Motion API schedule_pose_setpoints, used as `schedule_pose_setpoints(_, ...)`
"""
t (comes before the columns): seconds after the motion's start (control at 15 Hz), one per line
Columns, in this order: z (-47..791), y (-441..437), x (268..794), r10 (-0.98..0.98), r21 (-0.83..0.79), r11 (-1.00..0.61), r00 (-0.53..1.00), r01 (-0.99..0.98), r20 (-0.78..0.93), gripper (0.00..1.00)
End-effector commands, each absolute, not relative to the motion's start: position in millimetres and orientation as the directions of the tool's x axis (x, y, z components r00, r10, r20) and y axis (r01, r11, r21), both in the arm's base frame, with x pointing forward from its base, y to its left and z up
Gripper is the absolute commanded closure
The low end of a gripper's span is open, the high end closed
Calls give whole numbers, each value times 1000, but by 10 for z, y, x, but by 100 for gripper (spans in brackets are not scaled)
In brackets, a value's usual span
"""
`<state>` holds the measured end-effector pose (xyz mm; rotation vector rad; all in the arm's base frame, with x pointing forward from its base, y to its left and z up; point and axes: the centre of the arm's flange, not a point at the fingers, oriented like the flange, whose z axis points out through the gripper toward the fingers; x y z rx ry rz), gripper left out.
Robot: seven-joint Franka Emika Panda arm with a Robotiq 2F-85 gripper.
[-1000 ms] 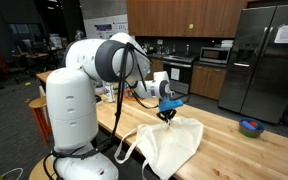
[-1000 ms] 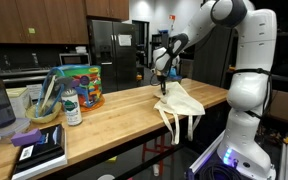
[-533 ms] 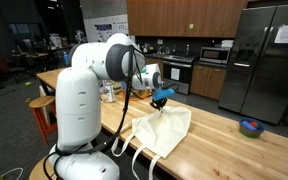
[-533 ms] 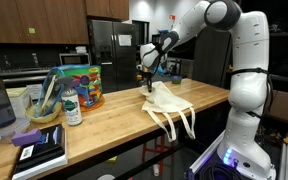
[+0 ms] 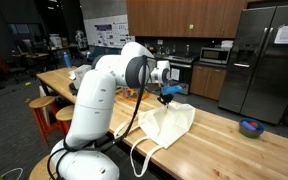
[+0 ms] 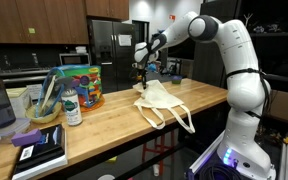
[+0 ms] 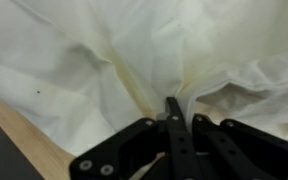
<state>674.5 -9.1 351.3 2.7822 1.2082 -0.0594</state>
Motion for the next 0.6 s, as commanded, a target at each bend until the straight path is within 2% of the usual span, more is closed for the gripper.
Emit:
schedule_pose_setpoints(0.0, 3581, -456, 7032, 687, 69, -718, 721, 693, -94, 99)
schedule_pose_setpoints(0.53, 3700, -1455, 6528, 552, 119, -819, 827, 562, -107, 99)
